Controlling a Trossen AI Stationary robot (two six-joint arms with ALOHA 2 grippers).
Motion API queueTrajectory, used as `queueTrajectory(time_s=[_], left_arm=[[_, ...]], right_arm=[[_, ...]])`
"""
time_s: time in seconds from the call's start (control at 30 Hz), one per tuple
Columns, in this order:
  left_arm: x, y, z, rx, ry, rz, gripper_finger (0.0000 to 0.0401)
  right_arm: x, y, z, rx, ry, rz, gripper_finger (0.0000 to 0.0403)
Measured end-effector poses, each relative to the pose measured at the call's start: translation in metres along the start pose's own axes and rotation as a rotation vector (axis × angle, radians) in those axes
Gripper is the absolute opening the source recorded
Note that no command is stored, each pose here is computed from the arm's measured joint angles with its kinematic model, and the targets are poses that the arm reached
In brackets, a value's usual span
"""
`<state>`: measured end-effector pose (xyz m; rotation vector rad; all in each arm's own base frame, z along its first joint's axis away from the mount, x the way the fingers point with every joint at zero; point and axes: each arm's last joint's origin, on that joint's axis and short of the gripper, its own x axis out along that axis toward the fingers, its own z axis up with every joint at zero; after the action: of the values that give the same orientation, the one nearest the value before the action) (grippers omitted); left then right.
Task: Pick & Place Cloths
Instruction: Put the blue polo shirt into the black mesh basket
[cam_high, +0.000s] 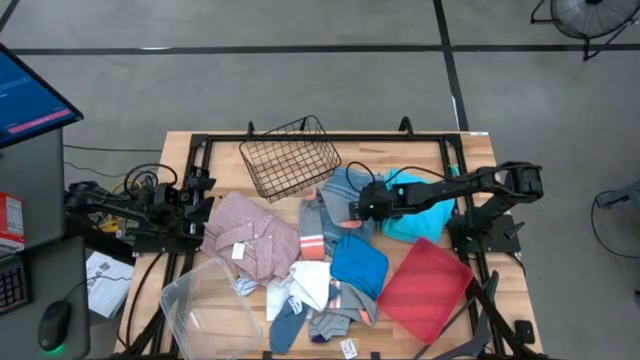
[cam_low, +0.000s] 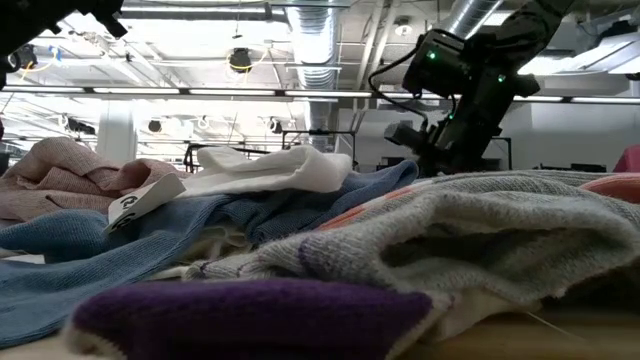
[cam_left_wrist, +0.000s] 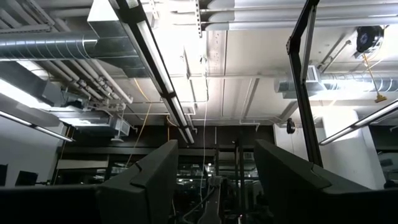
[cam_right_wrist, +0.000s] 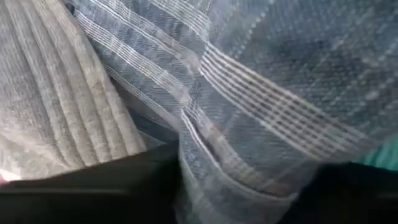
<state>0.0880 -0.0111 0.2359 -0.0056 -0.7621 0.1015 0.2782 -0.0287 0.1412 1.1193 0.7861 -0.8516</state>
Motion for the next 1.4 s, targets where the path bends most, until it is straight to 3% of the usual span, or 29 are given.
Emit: queueTrajectory(time_s=[0.07, 0.13, 0.93, 1.03, 1.23, 1.4], left_arm=[[0.000, 0.000, 0.000, 0.000, -0.001, 0.000, 0.0198], [0.000, 0.000, 0.000, 0.000, -0.001, 0.000, 0.0198], [0.000, 0.000, 0.000, 0.000, 0.000, 0.000, 0.0198], [0.000, 0.000, 0.000, 0.000, 0.000, 0.000, 0.0198], [0.000, 0.000, 0.000, 0.000, 0.000, 0.000, 0.0198], [0.000, 0.000, 0.000, 0.000, -0.001, 0.000, 0.0198]], right_arm=[[0.001, -0.001, 0.000, -0.036, 0.004, -0.005, 0.0045], [0.001, 0.000, 0.000, -0.067, 0.001, 0.002, 0.0023], [-0.125, -0.010, 0.040, -0.004, -0.291, 0.296, 0.0024], [-0.125, -0.016, 0.041, -0.002, -0.281, 0.250, 0.0024], [-0.102, -0.034, 0.035, -0.021, -0.170, -0.024, 0.0024], [-0.077, -0.029, 0.028, -0.081, -0.088, -0.090, 0.0024]])
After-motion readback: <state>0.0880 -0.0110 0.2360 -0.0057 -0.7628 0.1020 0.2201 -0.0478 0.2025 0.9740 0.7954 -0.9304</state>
